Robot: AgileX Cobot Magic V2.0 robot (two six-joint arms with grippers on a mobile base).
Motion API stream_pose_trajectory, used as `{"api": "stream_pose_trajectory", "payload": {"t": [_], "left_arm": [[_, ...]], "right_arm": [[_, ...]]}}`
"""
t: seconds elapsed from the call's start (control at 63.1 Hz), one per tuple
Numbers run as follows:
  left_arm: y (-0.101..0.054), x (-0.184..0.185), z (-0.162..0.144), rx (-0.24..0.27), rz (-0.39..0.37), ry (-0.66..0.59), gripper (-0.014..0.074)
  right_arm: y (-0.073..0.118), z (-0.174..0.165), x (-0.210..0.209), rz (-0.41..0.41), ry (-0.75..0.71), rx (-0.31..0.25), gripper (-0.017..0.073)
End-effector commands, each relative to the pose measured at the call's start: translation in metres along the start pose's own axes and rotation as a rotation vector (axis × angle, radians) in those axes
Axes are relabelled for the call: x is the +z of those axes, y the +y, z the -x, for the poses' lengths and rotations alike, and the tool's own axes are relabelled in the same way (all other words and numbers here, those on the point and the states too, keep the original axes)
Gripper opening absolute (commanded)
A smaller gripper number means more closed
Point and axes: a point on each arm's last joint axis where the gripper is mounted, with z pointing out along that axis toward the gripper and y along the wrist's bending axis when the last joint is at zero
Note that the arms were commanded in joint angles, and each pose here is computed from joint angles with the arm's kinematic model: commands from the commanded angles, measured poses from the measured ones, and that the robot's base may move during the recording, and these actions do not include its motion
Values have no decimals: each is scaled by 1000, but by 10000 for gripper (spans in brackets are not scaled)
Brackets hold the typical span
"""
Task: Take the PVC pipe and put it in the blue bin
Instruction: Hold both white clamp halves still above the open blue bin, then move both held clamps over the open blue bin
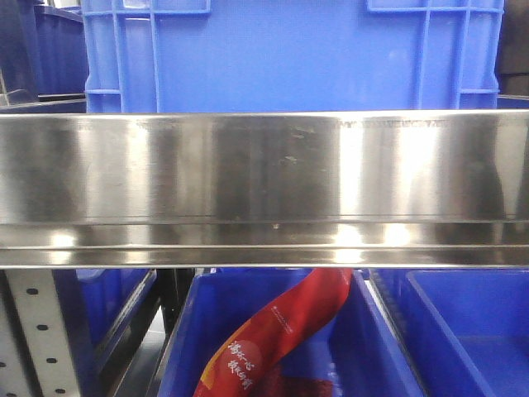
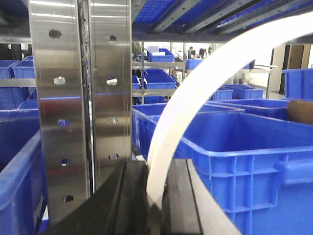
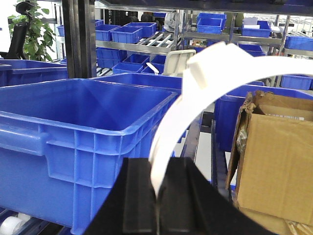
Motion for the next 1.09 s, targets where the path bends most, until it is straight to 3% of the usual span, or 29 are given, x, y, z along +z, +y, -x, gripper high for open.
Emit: {"api": "stream_pose_trajectory", "payload": {"t": [0.0,0.301,0.38,0.538,0.744,0.839,0.998,1.077], "left_arm": [[0,-1,5,0,-4,-53,-111],[0,-1,5,-6,-6,-48,-111],[0,-2,6,-13,-8,-54,-111],[0,-6,31,-13,-8,-59,-111],[0,13,61,-12,-8,74,-111],[-2,30,68,-53,-29,133,-111],[-9,57,72,-58,-109,207,-111],[-13,68,73,-89,-146,223,-111]], "right_arm": [[0,2,-1,2,-27,-4,-154],[0,3,-1,3,-35,-4,-154],[1,2,-1,18,-30,23,-154],[3,13,2,30,-87,34,-154],[4,37,21,40,-64,51,-154],[6,50,37,54,-55,72,-154],[12,55,69,83,-5,132,-154],[14,54,85,93,34,155,-154]]}}
